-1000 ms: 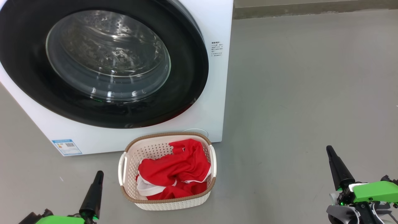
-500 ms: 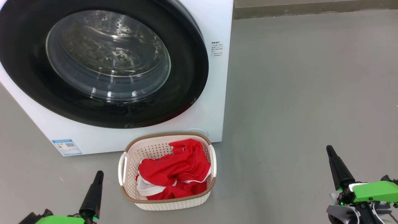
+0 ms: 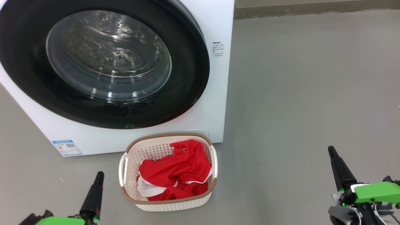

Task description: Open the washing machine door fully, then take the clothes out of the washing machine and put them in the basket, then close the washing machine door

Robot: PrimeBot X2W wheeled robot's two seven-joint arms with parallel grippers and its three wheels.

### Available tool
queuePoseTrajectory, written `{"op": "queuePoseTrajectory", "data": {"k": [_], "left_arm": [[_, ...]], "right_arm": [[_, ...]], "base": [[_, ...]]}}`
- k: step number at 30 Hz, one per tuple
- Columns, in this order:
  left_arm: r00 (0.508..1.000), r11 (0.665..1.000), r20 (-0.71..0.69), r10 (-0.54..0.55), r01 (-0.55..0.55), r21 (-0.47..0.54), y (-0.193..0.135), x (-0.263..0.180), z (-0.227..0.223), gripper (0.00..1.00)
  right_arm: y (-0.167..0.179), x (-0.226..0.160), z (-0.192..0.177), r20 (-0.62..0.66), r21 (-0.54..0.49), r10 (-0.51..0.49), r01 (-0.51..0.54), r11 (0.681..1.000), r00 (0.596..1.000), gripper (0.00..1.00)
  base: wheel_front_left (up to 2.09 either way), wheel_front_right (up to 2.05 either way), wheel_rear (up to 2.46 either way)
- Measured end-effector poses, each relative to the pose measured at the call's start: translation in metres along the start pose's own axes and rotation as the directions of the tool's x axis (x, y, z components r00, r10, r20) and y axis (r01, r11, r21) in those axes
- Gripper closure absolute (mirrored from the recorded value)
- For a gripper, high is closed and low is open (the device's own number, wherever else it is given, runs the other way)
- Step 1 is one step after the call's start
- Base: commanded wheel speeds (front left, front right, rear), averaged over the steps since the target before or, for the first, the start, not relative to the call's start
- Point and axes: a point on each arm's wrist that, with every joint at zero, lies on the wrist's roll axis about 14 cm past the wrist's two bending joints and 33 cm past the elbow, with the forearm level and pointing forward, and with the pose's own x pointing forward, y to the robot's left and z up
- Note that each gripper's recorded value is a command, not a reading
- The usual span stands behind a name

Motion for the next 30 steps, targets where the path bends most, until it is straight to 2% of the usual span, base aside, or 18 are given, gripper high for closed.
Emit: {"op": "queuePoseTrajectory", "data": {"k": [30], "left_arm": [[1.000,1.000,0.000,0.000,0.000,0.000,0.0000,0.0000,0.0000,1.00]], "right_arm": [[0.0001,0.0000,0.0000,0.000,0.000,0.000,0.000,1.000,1.000,1.00]], "base": [[0.00,0.00,0.00]]}}
